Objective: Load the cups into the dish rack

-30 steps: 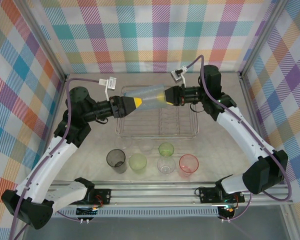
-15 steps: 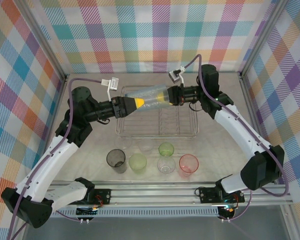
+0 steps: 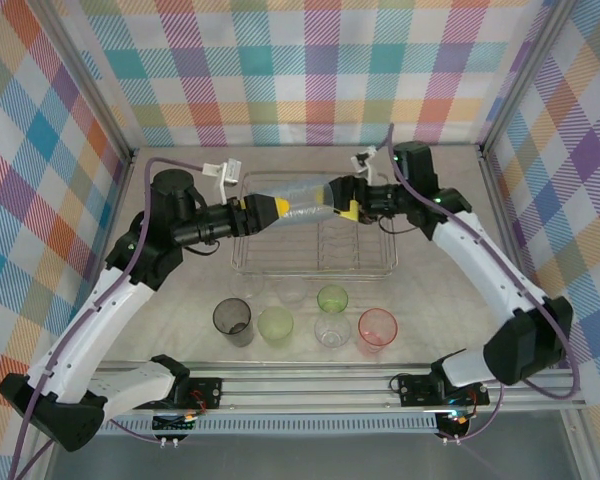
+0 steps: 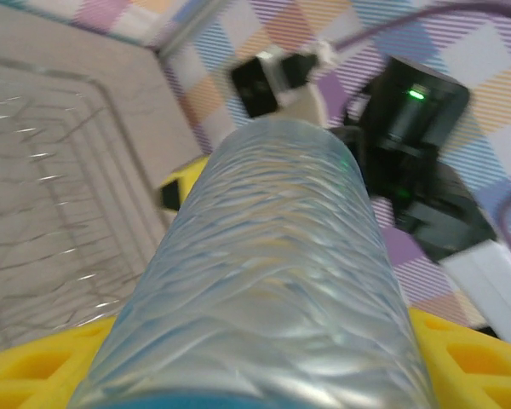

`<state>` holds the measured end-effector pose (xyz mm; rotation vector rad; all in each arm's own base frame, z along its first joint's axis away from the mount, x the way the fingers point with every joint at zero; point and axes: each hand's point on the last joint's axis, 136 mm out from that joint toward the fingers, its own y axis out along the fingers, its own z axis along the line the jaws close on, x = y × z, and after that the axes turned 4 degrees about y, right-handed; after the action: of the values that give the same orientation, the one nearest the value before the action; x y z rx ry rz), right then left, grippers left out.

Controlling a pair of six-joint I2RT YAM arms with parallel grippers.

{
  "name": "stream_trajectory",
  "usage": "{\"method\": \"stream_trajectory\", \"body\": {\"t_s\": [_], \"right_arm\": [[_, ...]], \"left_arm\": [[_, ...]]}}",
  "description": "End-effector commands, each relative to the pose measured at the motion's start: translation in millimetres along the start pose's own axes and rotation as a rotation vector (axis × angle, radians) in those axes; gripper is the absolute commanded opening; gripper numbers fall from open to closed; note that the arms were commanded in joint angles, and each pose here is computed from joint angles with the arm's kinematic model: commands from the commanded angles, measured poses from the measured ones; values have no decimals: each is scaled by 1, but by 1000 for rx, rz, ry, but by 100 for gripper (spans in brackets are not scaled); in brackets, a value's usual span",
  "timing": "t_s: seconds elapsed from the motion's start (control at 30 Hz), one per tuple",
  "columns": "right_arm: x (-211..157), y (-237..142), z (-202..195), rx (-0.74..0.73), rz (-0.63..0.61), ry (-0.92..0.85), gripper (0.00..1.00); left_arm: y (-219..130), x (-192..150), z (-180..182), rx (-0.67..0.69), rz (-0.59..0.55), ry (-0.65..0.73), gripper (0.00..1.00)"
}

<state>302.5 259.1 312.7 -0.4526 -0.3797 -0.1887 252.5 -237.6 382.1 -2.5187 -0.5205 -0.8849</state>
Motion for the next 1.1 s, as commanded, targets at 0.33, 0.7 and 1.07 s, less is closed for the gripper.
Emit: {"method": "stream_trajectory", "body": {"t_s": [0.33, 0.7, 1.07], "right_arm": [[-44, -151, -122, -945, -270, -211, 99], [-73, -157, -155, -1054, -166, -194, 99], [-91, -156, -167, -1044, -157, -209, 99]], "left_arm": [[-16, 39, 129, 910, 163, 83, 0], [54, 26, 212, 1018, 570, 119, 0], [86, 24, 269, 1011, 596, 37, 0]]}}
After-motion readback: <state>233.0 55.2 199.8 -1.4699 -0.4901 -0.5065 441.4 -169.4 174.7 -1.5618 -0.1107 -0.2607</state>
